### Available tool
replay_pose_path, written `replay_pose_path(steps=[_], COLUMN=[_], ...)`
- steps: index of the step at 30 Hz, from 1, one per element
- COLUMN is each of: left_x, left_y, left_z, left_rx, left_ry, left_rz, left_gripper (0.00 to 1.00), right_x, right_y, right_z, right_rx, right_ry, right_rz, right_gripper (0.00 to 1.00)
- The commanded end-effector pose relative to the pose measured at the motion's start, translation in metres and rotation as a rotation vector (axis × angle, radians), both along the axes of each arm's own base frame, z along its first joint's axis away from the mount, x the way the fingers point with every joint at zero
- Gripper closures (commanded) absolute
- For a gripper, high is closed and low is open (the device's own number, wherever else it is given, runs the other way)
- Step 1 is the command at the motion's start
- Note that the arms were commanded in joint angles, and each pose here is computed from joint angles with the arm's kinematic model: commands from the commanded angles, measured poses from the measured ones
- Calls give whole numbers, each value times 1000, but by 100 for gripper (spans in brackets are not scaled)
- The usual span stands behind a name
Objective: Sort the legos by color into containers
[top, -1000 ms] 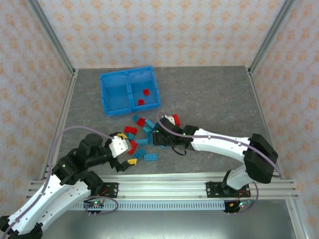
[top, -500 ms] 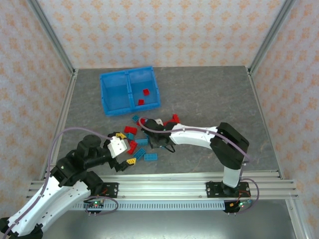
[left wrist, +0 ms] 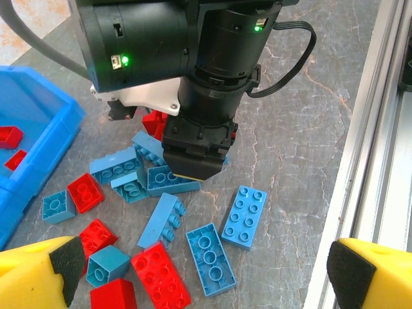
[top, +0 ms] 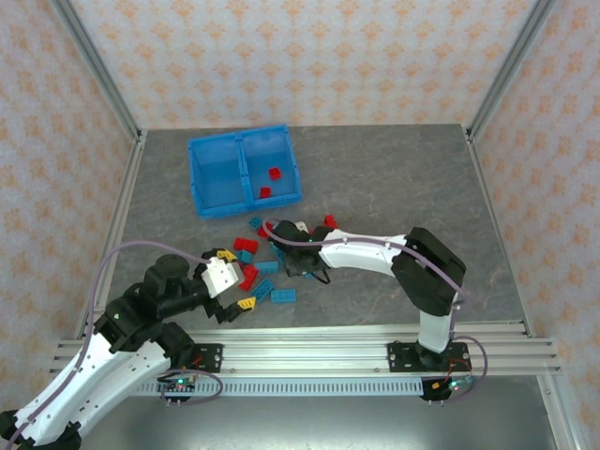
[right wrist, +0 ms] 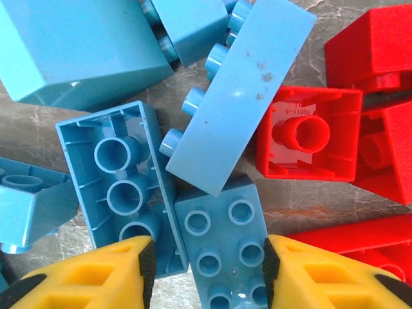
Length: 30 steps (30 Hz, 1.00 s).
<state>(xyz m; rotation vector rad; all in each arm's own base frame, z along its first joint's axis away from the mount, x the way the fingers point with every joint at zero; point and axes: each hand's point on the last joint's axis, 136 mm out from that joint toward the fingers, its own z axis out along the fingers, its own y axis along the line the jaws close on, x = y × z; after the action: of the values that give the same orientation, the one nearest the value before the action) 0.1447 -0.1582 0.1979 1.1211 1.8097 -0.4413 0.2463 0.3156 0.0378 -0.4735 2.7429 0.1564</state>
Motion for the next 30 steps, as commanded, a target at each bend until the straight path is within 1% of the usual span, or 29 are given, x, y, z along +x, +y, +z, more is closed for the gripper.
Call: replay_pose_path(steps=[1, 2, 3, 8, 10, 11, 14, 16, 19, 21, 23, 25, 27, 30], left_x=[5, 5, 5, 5, 5, 5, 5, 5, 5, 5, 5, 5, 5, 5], left_y=[0, 0, 0, 1, 1, 1, 1, 1, 1, 1, 1, 0, 0, 0], left_z=[4, 4, 4, 3, 3, 3, 3, 3, 3, 3, 2, 2, 2, 2], left_rx=[-11, -10, -9, -9, -9, -8, -8, -6, -6, -6, -6, -4, -3, -4], left_ry=[-31, -31, -33, -29, -30, -30, -29, -29, -29, -29, -27, -26, -25, -24], left_rz=[14, 15, 15, 17, 18, 18, 18, 19, 20, 19, 19, 18, 16, 15], left_gripper=[1, 0, 0, 0, 0, 0, 1, 0, 0, 0, 1, 0, 0, 0], right_x=[-30, -34, -37, -44, -44, -43, -35, -32, -34, -36, -35, -26, -16, -9], right_y=[-34, -33, -32, -34, -38, -41, -54, -56, -48, -38, -34, -40, -51, -58], right_z=[-33, -33, -32, -21, -16, -14, -11, -12, -10, -3, 6, 18, 24, 25], right_rx=[-97, -85, -76, -24, -29, -39, -81, -84, -33, 37, 84, 80, 44, 32], right_ry=[138, 157, 167, 170, 157, 147, 96, 93, 109, 111, 94, 34, -20, -29], right_rz=[14, 22, 24, 34, 30, 26, -2, -12, 2, 17, 10, -16, -46, -65], right_gripper=[46, 40, 38, 39, 38, 40, 48, 53, 53, 49, 47, 48, 51, 54])
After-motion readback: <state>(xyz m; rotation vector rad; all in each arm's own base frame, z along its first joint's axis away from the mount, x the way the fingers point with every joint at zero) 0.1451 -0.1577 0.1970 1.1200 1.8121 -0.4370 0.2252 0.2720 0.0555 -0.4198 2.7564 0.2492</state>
